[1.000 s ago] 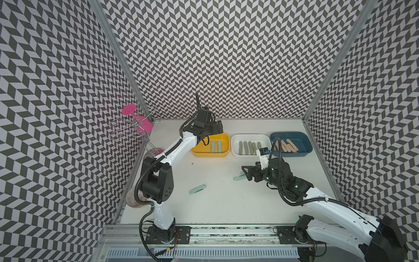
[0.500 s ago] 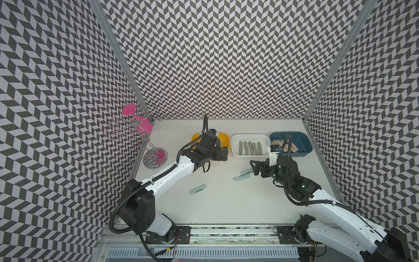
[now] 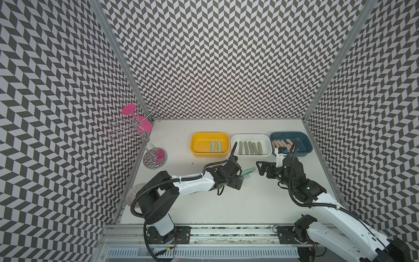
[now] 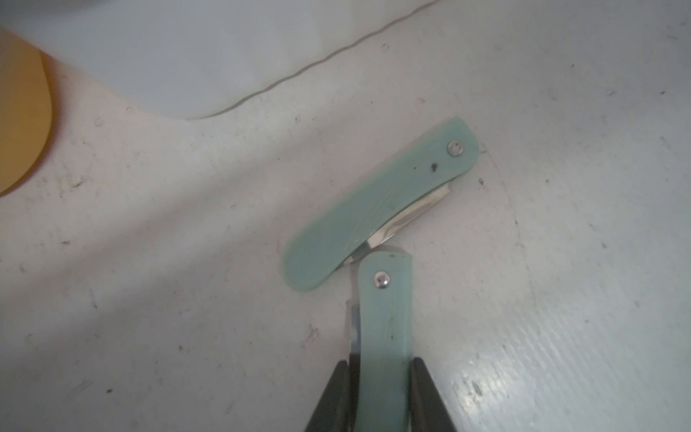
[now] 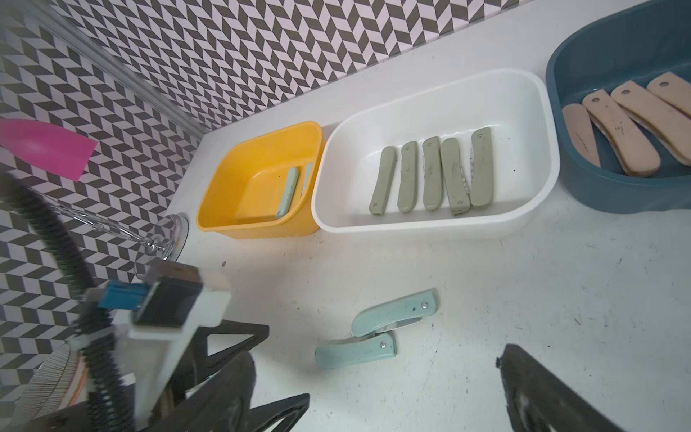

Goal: Place the fruit knives into the storage box by color
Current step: Pick up the fruit knife from the center of the board.

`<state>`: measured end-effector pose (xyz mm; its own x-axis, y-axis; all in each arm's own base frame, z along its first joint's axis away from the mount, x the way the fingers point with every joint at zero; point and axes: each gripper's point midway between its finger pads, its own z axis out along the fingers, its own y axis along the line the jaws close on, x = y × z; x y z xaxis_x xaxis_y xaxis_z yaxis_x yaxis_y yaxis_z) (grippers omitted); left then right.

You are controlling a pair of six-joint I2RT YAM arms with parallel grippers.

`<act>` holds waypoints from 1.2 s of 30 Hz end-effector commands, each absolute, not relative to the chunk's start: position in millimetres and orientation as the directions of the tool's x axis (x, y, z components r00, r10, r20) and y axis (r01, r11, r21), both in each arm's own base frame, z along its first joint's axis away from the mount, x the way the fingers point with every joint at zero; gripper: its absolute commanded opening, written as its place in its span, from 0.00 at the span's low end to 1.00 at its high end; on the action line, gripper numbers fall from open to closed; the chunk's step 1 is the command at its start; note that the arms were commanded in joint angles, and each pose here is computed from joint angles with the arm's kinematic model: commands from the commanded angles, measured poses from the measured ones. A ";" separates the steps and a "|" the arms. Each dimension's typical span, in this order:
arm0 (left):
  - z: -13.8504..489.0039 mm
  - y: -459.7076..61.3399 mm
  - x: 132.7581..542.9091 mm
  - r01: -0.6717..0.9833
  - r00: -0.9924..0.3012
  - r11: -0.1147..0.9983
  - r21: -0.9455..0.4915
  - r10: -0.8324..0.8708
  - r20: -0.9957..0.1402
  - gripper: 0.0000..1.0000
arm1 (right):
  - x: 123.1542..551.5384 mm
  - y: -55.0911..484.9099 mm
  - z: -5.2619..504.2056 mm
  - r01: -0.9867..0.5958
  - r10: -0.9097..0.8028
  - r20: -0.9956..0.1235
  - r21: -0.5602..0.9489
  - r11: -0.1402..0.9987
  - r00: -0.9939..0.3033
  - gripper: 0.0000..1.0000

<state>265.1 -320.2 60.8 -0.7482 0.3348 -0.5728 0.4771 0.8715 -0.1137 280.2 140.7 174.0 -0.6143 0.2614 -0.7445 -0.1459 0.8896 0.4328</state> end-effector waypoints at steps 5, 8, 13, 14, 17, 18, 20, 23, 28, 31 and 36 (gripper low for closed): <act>62.5 -343.6 292.4 0.507 -0.688 0.861 -0.041 0.375 -0.622 1.00 | 279.9 141.5 186.3 -0.139 0.312 -0.736 0.481 0.866 -0.601 0.99; 56.5 -348.7 293.6 0.517 -0.684 0.856 -0.029 0.392 -0.615 1.00 | 280.1 140.3 187.8 -0.137 0.314 -0.739 0.479 0.867 -0.596 0.99; 52.2 -362.1 293.5 0.542 -0.669 0.840 -0.024 0.414 -0.617 1.00 | 280.7 140.3 184.3 -0.133 0.310 -0.736 0.475 0.870 -0.601 0.99; 50.7 -365.9 292.2 0.551 -0.664 0.834 -0.021 0.423 -0.616 1.00 | 280.4 140.6 183.5 -0.134 0.309 -0.736 0.475 0.870 -0.603 0.99; 40.4 -376.5 288.7 0.576 -0.653 0.817 -0.006 0.456 -0.604 1.00 | 281.1 139.8 181.4 -0.127 0.309 -0.733 0.473 0.872 -0.605 0.99; 35.9 -379.8 287.4 0.582 -0.652 0.813 0.000 0.467 -0.597 1.00 | 281.5 139.5 182.3 -0.127 0.311 -0.735 0.473 0.872 -0.603 0.99; 27.0 -382.2 286.5 0.586 -0.655 0.810 0.010 0.482 -0.582 1.00 | 281.8 139.0 182.7 -0.126 0.312 -0.736 0.473 0.872 -0.601 0.99; 16.8 -381.4 284.0 0.587 -0.663 0.809 0.013 0.490 -0.566 1.00 | 282.1 139.1 183.3 -0.128 0.311 -0.737 0.472 0.872 -0.600 0.99; 9.1 -379.2 270.1 0.605 -0.676 0.796 -0.026 0.495 -0.546 0.98 | 283.9 138.6 182.7 -0.127 0.311 -0.738 0.471 0.873 -0.600 0.99; 7.5 -379.4 256.5 0.618 -0.687 0.783 -0.070 0.495 -0.532 0.96 | 284.7 139.6 182.6 -0.130 0.312 -0.737 0.474 0.871 -0.600 0.99; 6.0 -375.6 234.2 0.626 -0.699 0.773 -0.106 0.496 -0.515 0.92 | 286.1 141.8 181.4 -0.134 0.316 -0.733 0.483 0.865 -0.602 0.99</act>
